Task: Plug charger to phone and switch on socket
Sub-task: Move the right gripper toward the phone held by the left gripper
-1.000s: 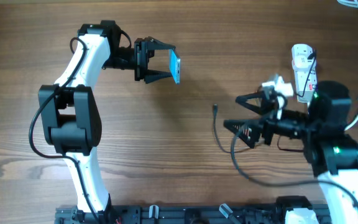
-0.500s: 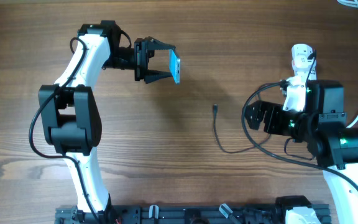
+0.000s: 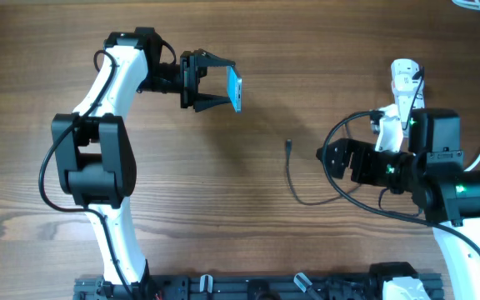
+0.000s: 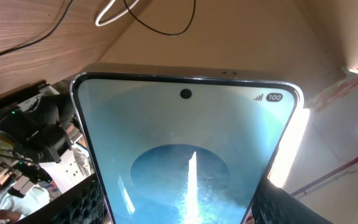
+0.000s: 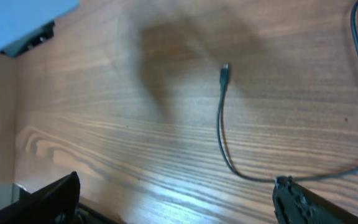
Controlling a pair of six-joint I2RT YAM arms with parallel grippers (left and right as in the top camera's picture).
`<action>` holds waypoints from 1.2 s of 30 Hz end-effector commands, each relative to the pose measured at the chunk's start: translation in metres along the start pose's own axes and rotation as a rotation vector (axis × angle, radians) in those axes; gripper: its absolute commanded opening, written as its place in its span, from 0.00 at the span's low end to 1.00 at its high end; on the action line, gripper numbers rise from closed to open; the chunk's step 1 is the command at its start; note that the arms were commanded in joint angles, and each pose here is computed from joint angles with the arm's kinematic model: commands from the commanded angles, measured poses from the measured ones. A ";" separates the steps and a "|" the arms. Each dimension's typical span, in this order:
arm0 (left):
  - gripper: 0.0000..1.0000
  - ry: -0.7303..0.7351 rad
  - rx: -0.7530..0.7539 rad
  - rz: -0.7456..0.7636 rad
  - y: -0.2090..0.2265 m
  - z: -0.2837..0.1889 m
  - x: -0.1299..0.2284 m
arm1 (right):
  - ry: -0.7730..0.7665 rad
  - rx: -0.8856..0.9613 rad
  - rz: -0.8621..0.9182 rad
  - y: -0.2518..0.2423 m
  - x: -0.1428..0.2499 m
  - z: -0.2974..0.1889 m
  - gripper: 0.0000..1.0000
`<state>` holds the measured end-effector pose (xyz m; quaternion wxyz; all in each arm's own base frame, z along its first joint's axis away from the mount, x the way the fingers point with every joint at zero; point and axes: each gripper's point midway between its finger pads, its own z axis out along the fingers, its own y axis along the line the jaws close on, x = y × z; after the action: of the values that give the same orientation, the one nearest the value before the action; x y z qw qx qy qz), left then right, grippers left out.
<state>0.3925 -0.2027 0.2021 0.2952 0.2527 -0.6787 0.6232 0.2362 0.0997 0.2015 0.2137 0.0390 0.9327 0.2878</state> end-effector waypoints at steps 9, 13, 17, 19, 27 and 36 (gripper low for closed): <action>0.69 0.036 0.042 0.066 -0.021 0.001 0.025 | 0.057 0.153 -0.164 0.015 0.010 0.001 0.99; 0.69 0.036 0.042 0.066 -0.021 0.001 0.025 | 0.097 0.306 -0.185 0.020 0.001 -0.011 0.99; 0.69 0.036 0.042 0.066 -0.021 0.001 0.025 | 0.130 0.344 -0.256 0.044 -0.012 -0.013 0.99; 0.69 0.036 0.042 0.066 -0.021 0.001 0.025 | 0.136 0.345 -0.298 0.059 -0.017 -0.010 0.99; 0.69 0.036 0.042 0.065 -0.021 0.001 0.025 | -0.010 0.304 -0.337 0.124 -0.048 -0.003 1.00; 0.69 0.036 0.042 0.066 -0.021 0.001 0.025 | -0.036 0.191 -0.396 0.166 -0.053 0.038 1.00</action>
<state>0.3925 -0.2027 0.2021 0.2952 0.2527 -0.6787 0.6232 0.2806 0.2337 0.2932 0.2791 -0.1224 0.9401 0.1529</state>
